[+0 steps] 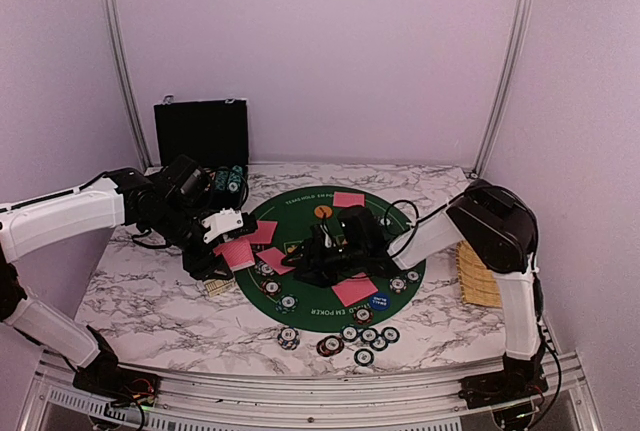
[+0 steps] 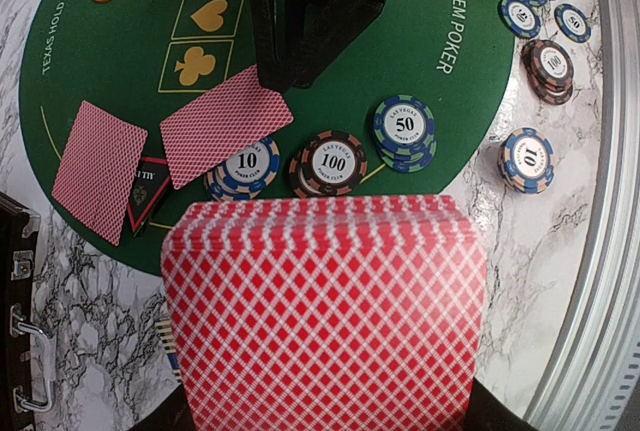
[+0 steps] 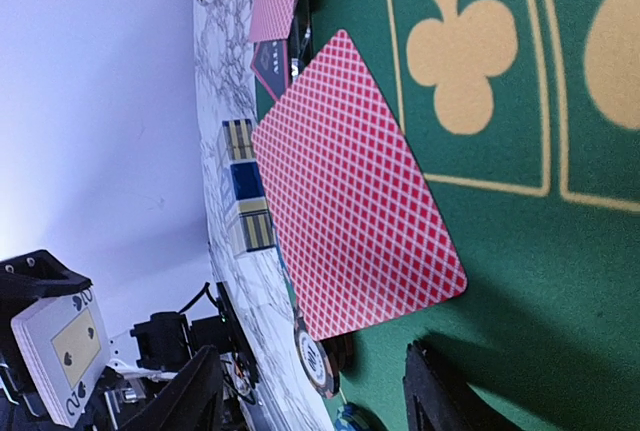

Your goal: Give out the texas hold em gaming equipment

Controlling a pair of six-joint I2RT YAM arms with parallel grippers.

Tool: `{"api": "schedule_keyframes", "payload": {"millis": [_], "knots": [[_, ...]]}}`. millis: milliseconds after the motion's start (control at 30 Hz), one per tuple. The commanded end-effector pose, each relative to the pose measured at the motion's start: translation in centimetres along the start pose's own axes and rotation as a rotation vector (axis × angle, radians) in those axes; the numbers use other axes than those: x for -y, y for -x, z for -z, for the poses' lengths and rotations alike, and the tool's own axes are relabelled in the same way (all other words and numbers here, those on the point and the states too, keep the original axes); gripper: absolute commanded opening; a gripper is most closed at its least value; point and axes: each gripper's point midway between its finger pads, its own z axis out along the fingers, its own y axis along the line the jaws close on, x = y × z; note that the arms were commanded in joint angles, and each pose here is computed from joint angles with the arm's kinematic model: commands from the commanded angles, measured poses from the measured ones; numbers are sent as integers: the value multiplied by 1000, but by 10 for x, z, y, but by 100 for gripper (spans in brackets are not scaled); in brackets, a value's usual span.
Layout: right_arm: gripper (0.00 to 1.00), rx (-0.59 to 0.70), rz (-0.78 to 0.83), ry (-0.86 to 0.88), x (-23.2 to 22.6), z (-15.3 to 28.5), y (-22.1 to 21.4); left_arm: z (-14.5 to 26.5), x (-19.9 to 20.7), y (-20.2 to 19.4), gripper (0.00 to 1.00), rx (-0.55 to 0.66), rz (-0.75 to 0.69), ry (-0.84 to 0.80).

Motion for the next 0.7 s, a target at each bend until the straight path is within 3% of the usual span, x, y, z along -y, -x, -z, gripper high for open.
{"api": "schedule_keyframes", "payload": {"millis": [0,367,533,667], "knots": [[61,80,-165,-9,13,-10,-3,6,3,2,0,16,-5,-5],[56,178,-343,-7,24,-25,-5,8,4,2,0,22,-10,-4],[49,243,-360,-23,29,-23,6,9,4,1,0,22,-14,1],[35,279,-376,-30,35,-20,9,8,5,0,0,19,-17,-1]]}}
